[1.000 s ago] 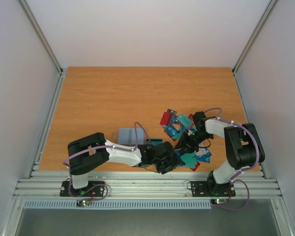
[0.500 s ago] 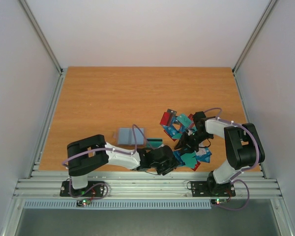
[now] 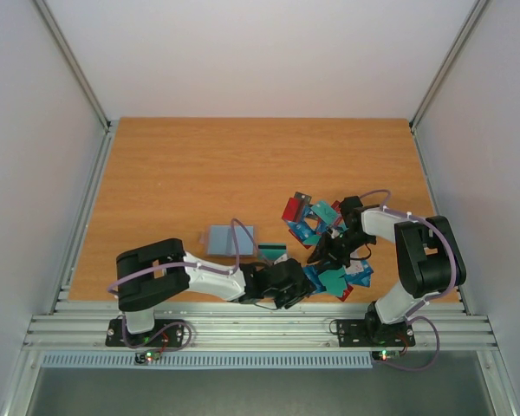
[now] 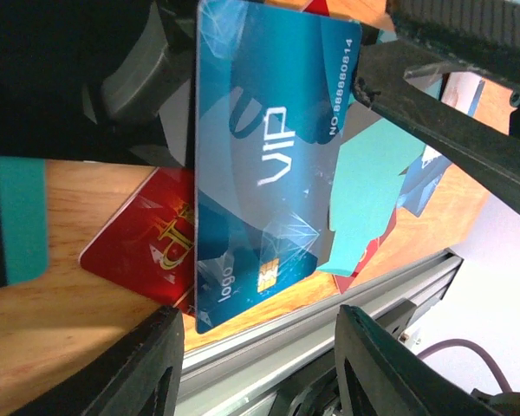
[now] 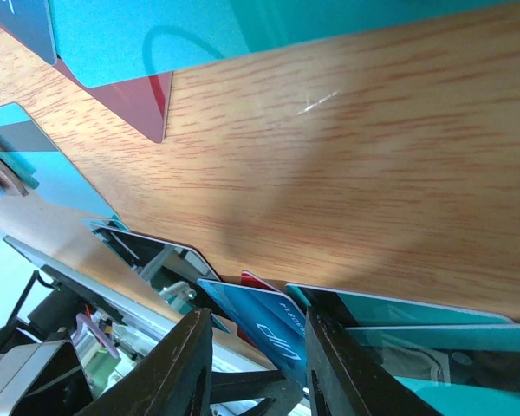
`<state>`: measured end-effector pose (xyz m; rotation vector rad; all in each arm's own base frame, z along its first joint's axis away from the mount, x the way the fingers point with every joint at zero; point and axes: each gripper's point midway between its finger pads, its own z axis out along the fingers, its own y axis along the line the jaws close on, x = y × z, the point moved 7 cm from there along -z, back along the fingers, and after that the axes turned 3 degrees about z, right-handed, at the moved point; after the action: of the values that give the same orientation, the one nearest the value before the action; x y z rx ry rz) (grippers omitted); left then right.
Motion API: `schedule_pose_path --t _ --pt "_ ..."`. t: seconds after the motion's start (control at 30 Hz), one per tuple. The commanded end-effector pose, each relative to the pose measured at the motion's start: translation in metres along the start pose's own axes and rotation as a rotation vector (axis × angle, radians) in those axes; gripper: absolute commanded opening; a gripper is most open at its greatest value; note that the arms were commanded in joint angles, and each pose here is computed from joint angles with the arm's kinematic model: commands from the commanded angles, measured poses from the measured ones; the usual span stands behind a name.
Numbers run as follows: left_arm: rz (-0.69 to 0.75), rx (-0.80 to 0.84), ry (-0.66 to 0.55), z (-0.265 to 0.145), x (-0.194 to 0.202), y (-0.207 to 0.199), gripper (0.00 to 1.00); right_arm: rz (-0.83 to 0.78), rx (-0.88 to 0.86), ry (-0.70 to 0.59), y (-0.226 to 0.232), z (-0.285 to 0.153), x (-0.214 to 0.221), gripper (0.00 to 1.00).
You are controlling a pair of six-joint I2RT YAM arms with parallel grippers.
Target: Put the credit cards into the card holder
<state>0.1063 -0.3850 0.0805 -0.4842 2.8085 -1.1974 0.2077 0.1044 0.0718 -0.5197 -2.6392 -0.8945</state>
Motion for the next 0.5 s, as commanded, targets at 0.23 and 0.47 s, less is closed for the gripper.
schedule_pose_path --t 0.23,0.47 --pt "0.014 0.191 -0.134 0.007 -0.02 -0.017 0.49 0.03 0.162 -0.02 -0.029 0.013 -0.003 0.32" --pt "0.044 0.23 -0.164 -0.002 -0.021 -0.026 0.47 0.032 0.162 -0.02 -0.029 0.013 -0.003 0.32"
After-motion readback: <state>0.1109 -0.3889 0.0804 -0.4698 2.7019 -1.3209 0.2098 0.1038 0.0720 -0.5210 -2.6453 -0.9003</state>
